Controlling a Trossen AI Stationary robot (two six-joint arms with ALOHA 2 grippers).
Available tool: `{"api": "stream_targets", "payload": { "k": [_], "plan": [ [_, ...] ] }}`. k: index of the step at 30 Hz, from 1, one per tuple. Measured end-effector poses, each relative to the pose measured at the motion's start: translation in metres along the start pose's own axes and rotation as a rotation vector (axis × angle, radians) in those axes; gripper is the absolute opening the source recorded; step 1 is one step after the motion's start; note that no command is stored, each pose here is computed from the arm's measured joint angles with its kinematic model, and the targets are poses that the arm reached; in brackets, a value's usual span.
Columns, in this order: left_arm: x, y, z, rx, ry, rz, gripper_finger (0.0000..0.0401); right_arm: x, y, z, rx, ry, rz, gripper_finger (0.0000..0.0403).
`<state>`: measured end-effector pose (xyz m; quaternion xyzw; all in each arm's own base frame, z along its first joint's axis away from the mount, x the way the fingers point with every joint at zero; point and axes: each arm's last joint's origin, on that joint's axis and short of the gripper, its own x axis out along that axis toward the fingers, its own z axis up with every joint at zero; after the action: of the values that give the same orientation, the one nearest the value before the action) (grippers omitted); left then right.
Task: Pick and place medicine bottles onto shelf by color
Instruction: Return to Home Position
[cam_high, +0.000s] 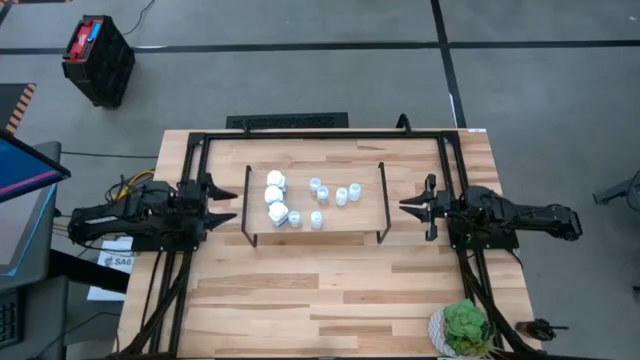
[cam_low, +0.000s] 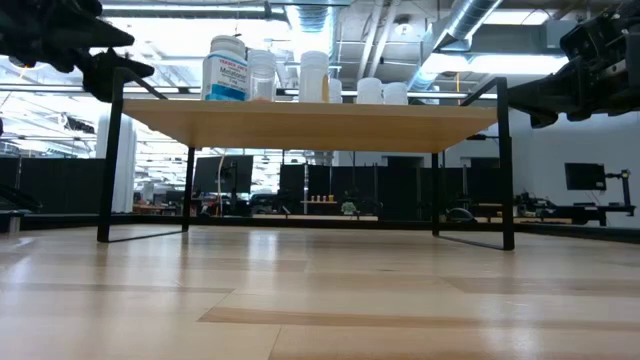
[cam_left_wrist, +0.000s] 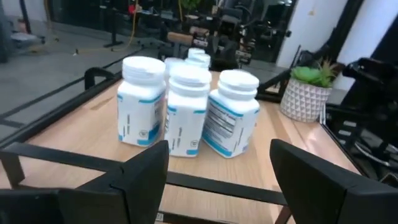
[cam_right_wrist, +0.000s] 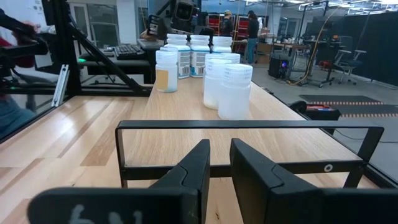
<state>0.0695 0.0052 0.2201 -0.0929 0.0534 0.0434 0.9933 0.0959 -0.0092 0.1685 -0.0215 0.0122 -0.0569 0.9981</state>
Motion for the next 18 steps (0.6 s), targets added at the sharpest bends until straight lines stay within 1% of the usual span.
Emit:
{"api": "stream_targets", "payload": {
  "k": [10,13,18],
  "plan": [
    [-0.0002,-0.0031,-0.0013,0.013,0.028,-0.109,0.0265,0.0000,0.0000,0.0000,0.000,0.000,0.000,0.0086],
    [-0.0002,-0.0036,-0.0006,0.064,0.019,-0.125,0.0265,0.0000,0.0000,0.0000,0.000,0.000,0.000,0.0086],
    [-0.0002,-0.0034,-0.0006,0.166,0.012,-0.117,0.0265,0.0000,0.0000,0.0000,0.000,0.000,0.000,0.0086]
  ]
}}
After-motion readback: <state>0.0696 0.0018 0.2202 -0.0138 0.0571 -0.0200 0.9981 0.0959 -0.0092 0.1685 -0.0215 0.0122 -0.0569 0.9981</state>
